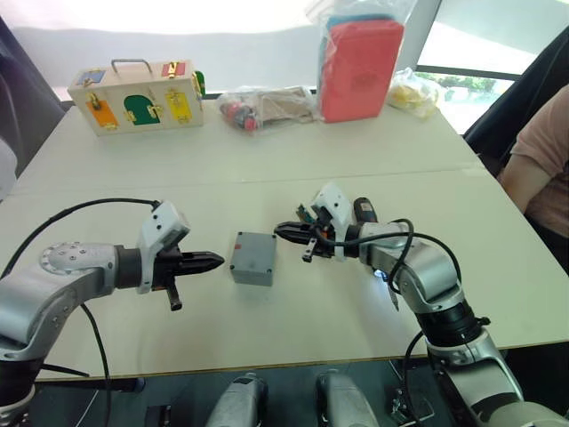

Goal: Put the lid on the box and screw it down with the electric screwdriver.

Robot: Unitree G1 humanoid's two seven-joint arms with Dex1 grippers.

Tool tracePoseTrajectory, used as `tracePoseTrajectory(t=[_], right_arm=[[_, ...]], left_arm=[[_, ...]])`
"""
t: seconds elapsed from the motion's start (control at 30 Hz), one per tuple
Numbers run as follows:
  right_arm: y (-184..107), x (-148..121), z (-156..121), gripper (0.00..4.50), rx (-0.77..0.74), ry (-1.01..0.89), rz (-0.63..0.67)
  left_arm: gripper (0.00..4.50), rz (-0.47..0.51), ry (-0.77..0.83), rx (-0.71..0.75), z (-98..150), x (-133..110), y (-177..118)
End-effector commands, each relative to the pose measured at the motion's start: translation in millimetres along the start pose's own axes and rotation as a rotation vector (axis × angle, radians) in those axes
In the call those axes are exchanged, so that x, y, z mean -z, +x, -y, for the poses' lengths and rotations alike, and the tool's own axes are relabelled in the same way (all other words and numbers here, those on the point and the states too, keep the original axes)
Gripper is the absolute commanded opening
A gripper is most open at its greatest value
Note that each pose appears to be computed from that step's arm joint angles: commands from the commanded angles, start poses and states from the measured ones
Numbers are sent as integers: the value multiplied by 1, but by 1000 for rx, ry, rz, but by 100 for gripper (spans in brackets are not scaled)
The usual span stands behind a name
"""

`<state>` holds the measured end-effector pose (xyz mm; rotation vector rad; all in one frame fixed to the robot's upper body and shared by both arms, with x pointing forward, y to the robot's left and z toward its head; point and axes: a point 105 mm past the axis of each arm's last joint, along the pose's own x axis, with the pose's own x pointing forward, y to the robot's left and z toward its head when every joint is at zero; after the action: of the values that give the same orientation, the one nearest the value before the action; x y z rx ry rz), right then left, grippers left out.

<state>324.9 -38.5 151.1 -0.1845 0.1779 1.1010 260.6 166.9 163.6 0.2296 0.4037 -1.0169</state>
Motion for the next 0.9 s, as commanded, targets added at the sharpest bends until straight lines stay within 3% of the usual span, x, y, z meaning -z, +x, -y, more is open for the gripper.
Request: tracePoseTrajectory(t=[0.03, 0.43, 0.53, 0.7, 0.9], right_arm=[[2, -9, -1, 8, -7, -39, 25], [6, -3, -2, 8, -16, -43, 2], [6, -6, -4, 92, -28, -39, 8], [3, -11, 3, 290, 3, -45, 20], [-34, -25, 24, 290, 94, 20, 5]], left_arm=[[0, 26, 42, -15, 0, -10, -4], [0, 25, 43, -19, -1, -9, -3], [0, 28, 42, -19, -1, -10, -3], [0, 33, 39, -17, -1, -10, -2], [0, 94, 66, 23, 5, -28, 1]])
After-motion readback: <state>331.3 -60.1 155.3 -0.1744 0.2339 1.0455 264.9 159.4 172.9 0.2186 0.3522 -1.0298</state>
